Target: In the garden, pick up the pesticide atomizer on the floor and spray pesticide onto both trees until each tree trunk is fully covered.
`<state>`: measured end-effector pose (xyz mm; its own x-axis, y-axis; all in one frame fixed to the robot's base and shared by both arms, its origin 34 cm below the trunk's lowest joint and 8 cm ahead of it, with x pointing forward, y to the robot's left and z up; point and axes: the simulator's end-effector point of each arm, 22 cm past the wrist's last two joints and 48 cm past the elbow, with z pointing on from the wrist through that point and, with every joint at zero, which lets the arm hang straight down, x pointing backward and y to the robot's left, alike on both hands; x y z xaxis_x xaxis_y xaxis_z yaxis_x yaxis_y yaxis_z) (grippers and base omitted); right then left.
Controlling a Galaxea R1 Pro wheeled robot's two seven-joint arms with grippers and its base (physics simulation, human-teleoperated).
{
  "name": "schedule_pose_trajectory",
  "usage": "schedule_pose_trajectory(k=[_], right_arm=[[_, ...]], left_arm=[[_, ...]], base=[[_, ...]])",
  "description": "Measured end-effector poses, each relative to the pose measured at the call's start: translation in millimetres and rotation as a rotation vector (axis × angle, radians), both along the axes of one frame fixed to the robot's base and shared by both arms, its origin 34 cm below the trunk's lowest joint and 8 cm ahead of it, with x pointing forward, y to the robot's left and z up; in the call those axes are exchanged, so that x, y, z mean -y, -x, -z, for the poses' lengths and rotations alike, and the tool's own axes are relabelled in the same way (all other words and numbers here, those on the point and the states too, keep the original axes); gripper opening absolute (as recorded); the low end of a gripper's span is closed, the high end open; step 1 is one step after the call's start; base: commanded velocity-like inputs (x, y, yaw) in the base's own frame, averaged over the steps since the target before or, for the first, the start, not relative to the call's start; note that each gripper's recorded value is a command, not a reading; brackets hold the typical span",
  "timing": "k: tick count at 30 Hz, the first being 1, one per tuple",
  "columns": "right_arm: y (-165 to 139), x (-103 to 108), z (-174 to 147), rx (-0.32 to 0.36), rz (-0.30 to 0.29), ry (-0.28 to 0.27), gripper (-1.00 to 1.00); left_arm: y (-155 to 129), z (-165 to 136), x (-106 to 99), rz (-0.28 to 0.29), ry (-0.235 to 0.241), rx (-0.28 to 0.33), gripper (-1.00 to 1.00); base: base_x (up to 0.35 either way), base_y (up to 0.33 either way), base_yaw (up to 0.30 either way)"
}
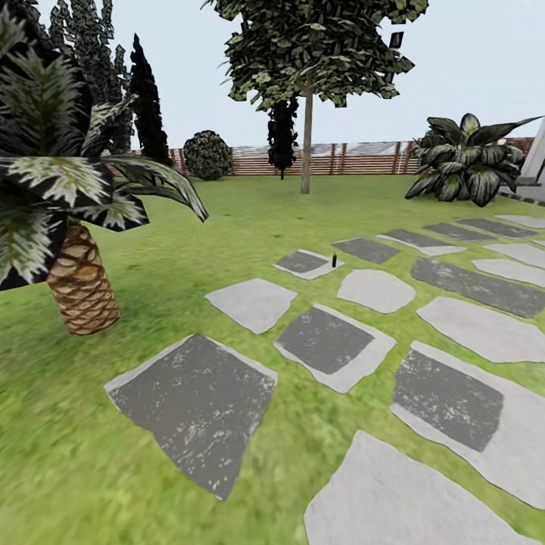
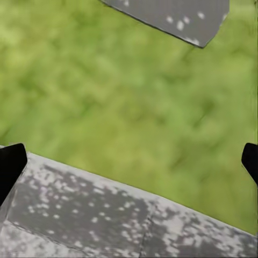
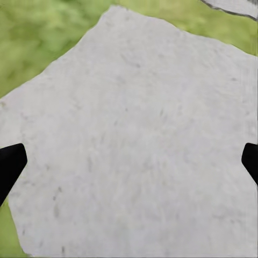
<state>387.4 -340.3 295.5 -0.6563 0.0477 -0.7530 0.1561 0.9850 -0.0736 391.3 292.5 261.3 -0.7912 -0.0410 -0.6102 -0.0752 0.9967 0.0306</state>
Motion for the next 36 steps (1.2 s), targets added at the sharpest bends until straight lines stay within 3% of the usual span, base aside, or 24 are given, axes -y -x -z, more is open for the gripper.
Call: schedule_pose_trajectory(k=[13,22,36], right_arm=[[-1.7,-0.4,-1.1,0.004,-0.002,-0.001,1.0],[-1.5,-0.7,-0.9,0.004,-0.003,-0.002,1.0],[-1.5,-0.5,-1.1,0.005,-0.002,-0.001,1.0]], left_arm=[[0.3,0.1,-1.6,-0.003,-0.002,-0.001,1.0],[1.4,-0.3,-13.7,-0.064,0.003,0.002,1.0],[1.5,-0.4,-13.4,-0.065,0.004,0.002,1.0]], base=[[0.339,0.0,0.0],[0.339,0.0,0.0],[0.339,0.0,0.0]])
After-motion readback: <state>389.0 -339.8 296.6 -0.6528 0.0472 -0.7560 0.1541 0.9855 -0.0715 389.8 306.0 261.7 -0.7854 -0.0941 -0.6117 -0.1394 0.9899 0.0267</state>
